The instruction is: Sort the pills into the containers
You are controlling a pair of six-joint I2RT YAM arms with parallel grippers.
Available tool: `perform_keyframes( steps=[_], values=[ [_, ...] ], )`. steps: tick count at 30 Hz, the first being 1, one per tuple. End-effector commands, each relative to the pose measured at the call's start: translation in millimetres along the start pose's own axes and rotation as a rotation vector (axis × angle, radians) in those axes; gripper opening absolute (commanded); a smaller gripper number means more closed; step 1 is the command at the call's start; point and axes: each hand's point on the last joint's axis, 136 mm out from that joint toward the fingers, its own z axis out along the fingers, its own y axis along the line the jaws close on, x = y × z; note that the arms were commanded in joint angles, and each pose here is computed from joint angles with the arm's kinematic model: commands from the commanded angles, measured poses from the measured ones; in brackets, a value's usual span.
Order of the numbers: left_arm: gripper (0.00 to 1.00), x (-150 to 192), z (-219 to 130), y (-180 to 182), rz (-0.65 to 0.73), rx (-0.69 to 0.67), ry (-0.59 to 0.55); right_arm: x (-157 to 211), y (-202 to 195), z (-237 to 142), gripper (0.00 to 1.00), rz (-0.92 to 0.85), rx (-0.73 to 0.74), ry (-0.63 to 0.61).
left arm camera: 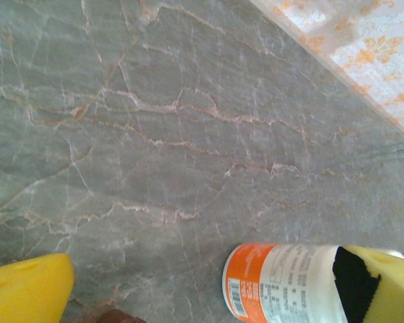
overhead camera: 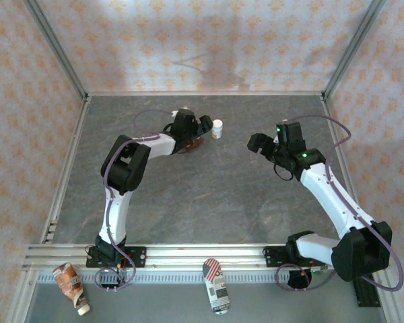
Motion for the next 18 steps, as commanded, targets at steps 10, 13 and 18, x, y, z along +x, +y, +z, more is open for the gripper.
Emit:
perform_keyframes(
  steps=[10,13,18],
  values=[
    [1.00,5.6,-7.1,-25.8,0.035,0.159,0.028,4.9,1.2,-2.3,0.92,0.015,-0.008,0.000],
    [0.99,10.7,-1.9,-30.3,0.053,0.205,0.045,5.5,1.0,-2.7,0.92,0.015,-0.009,0.000],
    [1.00,17.8,-2.8,-36.1,0.062,0.281,0.051,5.8,0.7,-5.0,0.91,0.013,-0.007,-0.003]
  ],
)
